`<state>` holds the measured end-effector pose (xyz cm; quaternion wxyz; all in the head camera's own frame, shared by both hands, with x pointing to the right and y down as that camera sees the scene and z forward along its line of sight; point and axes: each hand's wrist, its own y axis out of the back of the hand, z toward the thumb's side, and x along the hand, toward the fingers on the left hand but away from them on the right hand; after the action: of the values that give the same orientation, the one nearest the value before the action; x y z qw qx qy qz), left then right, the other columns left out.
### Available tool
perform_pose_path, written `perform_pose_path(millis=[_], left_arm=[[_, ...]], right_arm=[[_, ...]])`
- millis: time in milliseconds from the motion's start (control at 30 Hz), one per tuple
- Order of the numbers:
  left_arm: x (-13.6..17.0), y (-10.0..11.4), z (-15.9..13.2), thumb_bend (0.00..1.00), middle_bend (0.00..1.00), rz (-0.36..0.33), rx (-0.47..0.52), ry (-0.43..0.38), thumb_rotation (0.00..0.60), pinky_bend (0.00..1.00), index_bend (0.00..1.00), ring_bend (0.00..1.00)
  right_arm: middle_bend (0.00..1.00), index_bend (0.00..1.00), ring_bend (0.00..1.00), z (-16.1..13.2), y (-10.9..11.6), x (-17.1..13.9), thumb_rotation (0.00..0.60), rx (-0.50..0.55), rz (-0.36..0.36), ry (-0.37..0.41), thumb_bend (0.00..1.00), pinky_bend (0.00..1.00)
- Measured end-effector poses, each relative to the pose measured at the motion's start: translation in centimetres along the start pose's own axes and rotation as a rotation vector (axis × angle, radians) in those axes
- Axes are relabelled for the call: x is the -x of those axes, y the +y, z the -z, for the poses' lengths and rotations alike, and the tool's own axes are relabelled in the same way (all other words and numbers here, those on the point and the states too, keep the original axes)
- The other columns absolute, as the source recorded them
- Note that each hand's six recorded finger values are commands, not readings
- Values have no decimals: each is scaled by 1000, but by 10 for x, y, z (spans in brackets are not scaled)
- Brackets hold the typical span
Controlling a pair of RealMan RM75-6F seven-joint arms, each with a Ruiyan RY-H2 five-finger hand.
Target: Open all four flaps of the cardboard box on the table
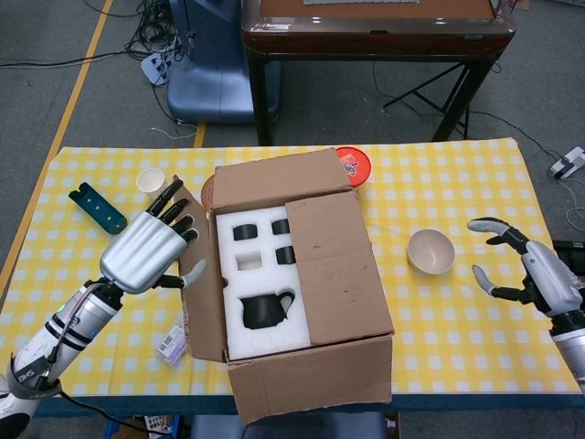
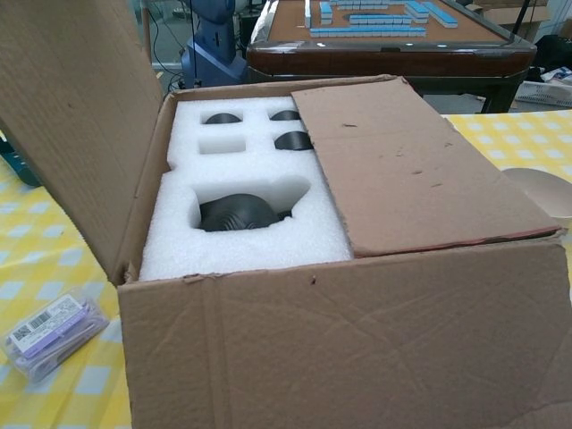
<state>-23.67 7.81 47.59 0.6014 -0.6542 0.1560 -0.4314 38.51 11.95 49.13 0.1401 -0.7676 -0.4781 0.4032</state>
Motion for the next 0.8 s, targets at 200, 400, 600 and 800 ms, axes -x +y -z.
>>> perform_pose_path(millis=[200,400,600,800], left_arm=[[6,-10,8,447,437,38,-28,16,37,0,655,200],[11,-19,15,447,437,78,-45,42,37,0,655,200],[15,-23,27,447,438,92,-17,101,36,0,639,200],[23,-31,40,446,437,92,93,182,46,0,585,201]], right_arm=[[188,223,167,-3,-1,1,600,1,-4,6,360,251],[188,224,167,-2,-3,2,600,-7,-8,11,360,251],[188,224,167,-5,-6,1,600,-27,-25,21,362,251],[189,223,167,-14,-17,5,600,-114,-95,60,525,251]])
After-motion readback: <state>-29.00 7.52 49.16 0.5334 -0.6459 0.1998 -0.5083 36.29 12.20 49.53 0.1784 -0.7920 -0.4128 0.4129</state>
